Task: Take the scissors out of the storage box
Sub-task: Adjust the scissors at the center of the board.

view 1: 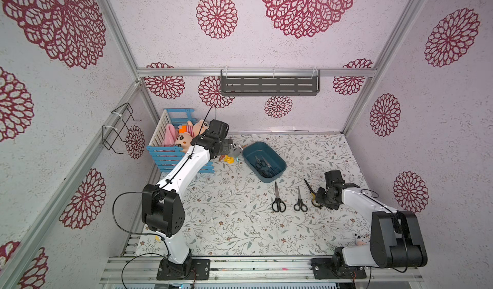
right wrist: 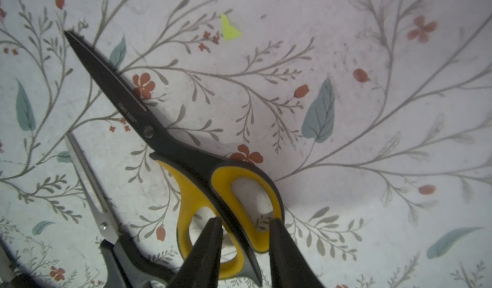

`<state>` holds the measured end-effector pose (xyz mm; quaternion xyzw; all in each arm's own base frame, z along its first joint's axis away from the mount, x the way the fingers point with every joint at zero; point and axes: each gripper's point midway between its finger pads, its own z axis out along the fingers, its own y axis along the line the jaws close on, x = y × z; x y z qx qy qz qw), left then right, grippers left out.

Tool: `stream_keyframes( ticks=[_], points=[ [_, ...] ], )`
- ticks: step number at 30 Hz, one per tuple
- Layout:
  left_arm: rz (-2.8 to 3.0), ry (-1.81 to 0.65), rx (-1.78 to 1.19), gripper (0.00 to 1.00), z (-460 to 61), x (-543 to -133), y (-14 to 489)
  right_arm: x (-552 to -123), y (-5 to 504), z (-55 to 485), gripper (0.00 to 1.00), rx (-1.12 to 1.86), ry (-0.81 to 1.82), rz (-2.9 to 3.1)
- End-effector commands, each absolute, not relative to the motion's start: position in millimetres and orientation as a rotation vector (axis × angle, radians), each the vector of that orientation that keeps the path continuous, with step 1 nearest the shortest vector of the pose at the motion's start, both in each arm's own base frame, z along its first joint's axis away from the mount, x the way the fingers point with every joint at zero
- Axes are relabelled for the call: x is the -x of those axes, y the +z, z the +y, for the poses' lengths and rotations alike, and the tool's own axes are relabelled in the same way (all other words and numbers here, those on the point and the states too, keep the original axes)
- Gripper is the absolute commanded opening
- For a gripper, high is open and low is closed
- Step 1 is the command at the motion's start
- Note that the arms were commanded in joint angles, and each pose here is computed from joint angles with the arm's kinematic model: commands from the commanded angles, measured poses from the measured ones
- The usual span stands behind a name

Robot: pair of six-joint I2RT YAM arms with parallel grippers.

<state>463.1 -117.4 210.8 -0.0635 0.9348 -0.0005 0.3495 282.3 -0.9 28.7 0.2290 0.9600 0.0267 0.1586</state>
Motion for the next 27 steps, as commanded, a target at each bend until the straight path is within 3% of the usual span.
stream_keyframes(
  ticks=[1, 27],
  points=[
    [2.387, -0.029, 0.184, 0.97, -113, -464, 222, -290, 27, 2, 0.33, -0.602, 0.104, 2.737],
    [2.408, -0.063, 0.177, 0.97, -116, -481, 209, -251, 14, 13, 0.24, -0.706, 0.124, 2.803]
  ],
)
